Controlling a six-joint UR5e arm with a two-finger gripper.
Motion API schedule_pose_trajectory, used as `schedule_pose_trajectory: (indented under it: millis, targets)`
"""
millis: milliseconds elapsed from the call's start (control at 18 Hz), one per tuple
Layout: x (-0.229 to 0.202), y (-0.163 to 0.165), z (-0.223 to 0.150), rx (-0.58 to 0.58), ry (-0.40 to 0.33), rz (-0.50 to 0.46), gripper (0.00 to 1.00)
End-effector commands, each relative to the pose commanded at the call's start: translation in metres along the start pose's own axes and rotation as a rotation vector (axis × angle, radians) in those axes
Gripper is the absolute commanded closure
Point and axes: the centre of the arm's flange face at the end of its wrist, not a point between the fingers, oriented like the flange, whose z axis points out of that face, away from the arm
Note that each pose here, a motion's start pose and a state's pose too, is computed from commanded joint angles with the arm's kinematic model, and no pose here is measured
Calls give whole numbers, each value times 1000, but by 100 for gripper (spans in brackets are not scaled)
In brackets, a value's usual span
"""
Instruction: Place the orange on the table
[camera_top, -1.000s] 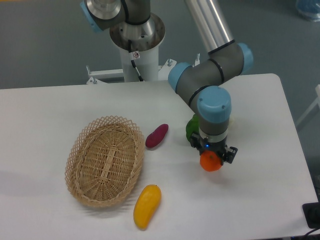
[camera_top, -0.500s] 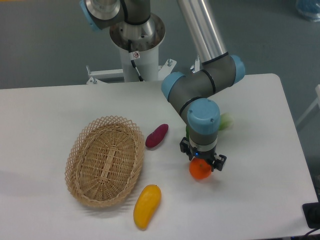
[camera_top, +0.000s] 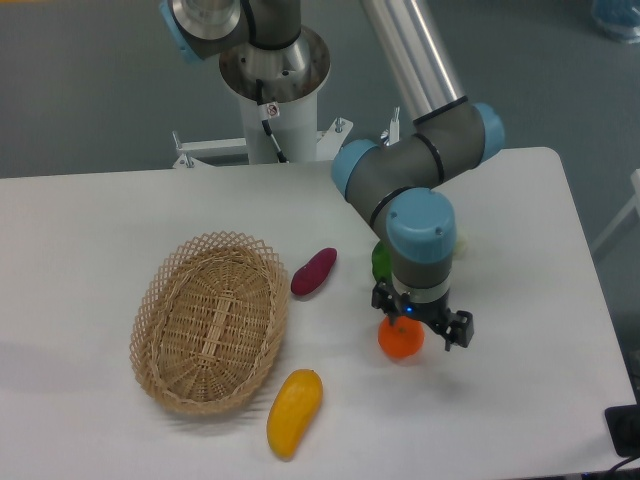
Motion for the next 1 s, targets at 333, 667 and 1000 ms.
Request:
schedule_pose_trajectory:
  millis: [333, 667, 1000]
  targets:
    - [-31, 25, -23, 20, -28, -55, 0]
    - [-51, 29, -42, 30, 18, -80, 0]
    - [-56, 36, -44, 24, 15, 17, 0]
